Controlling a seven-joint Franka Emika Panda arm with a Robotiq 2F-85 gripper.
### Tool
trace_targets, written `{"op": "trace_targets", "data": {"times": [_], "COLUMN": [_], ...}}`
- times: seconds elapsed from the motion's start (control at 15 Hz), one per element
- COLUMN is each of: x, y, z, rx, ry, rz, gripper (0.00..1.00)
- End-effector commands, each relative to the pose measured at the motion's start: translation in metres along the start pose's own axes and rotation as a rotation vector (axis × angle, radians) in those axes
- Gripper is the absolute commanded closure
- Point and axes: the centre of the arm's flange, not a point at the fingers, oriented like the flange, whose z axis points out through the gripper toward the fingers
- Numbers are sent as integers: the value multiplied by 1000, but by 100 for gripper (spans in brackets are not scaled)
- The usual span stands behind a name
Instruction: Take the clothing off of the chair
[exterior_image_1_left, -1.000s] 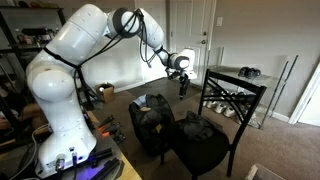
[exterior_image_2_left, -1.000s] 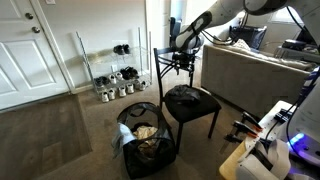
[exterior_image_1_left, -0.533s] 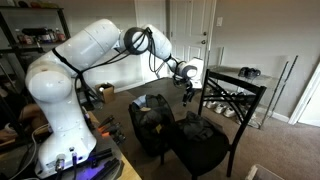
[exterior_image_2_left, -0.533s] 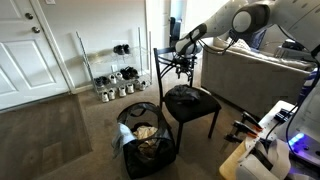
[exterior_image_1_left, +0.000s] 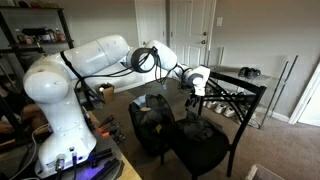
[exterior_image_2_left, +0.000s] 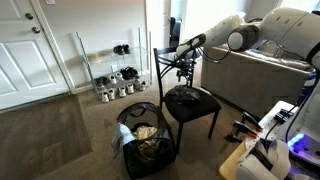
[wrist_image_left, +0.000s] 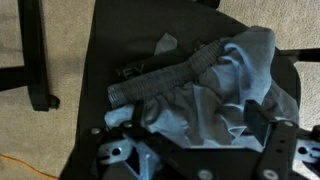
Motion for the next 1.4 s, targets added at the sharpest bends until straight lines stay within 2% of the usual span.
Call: {"op": "trace_targets", "data": {"times": [0.0, 0.47, 0.53, 0.87, 1.33], "x": [-2, -4, -5, 4, 40], "y": [-2, -5, -8, -22, -20], "z": [0, -3, 1, 48, 103], "rx": [1, 7, 30, 163, 241], "ry": [-10, -16, -30, -26, 7], "rz": [-3, -7, -10, 27, 94], "gripper": [0, 0, 0, 0, 0]}}
